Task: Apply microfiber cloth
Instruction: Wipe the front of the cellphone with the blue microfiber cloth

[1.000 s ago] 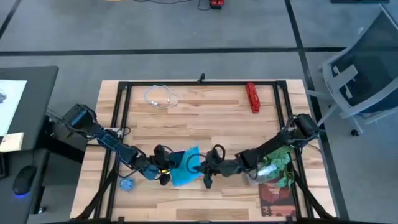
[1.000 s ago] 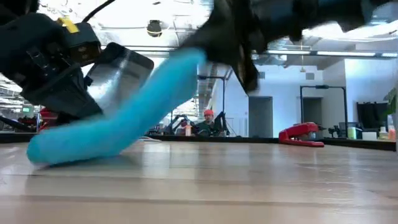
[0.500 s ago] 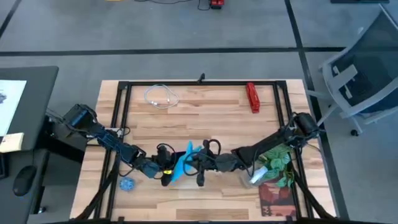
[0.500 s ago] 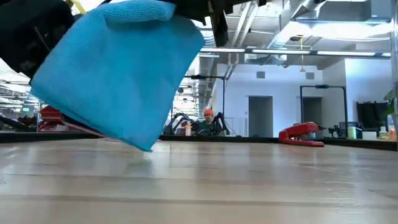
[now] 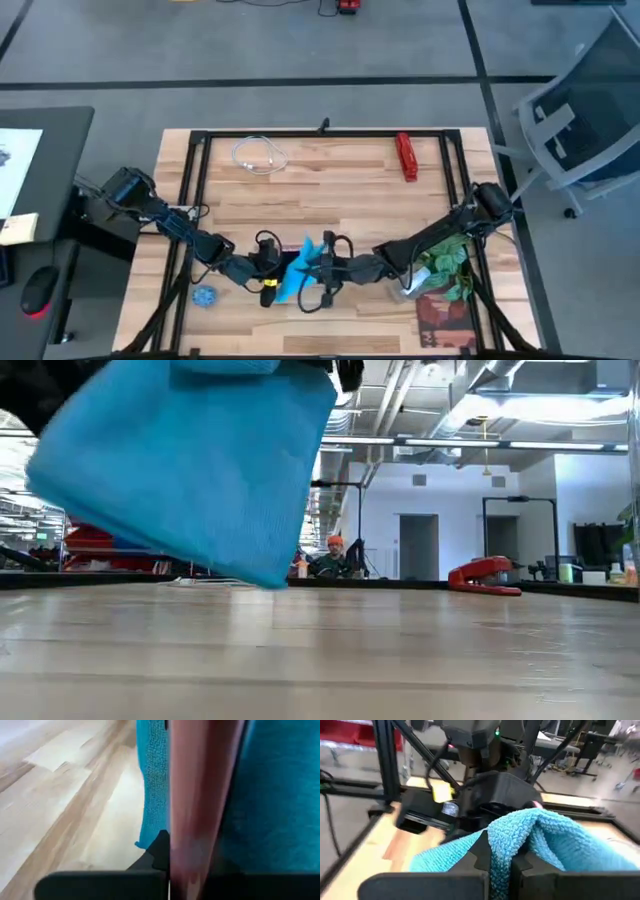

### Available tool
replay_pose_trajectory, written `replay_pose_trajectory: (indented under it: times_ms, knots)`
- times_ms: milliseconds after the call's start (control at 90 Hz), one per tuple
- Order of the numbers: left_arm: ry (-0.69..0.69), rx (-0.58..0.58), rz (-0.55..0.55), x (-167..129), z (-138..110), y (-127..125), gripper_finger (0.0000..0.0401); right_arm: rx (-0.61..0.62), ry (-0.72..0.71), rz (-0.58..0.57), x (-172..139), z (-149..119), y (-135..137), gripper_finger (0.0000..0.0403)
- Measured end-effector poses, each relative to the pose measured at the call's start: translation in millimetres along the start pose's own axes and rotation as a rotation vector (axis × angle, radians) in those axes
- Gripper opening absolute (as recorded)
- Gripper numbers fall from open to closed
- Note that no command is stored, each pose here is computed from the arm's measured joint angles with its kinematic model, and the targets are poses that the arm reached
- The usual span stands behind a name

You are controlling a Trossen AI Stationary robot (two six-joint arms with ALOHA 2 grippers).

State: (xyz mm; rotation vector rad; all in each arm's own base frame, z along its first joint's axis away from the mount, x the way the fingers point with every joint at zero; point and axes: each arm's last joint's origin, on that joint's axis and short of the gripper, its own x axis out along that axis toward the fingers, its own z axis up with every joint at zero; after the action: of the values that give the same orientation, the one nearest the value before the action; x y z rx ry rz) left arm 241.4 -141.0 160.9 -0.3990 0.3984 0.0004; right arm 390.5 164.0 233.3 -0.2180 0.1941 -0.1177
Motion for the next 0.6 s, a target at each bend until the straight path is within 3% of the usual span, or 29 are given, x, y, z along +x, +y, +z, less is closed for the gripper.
replay_pose_trajectory:
  times_ms: [178, 344, 444, 600]
  knots:
    - [-0.007, -0.004, -0.001, 1.2, 3.1, -0.7, 0.0004, -0.143, 0.029, -0.028, 1.3, 19.5, 4.3, 0.0]
    - [-0.009, -0.011, 0.006, 2.0, 4.2, 1.0, 0.0004, -0.306, 0.094, -0.039, 25.5, 8.9, 20.1, 0.0]
    - [-0.003, -0.013, 0.012, 2.2, 3.6, 1.8, 0.0004, -0.393, 0.164, -0.148, 39.8, 1.5, 27.7, 0.0]
    - [0.019, -0.009, 0.003, 1.9, 1.8, 1.6, 0.0004, -0.449, 0.205, -0.185, 47.4, 0.6, 32.5, 0.0]
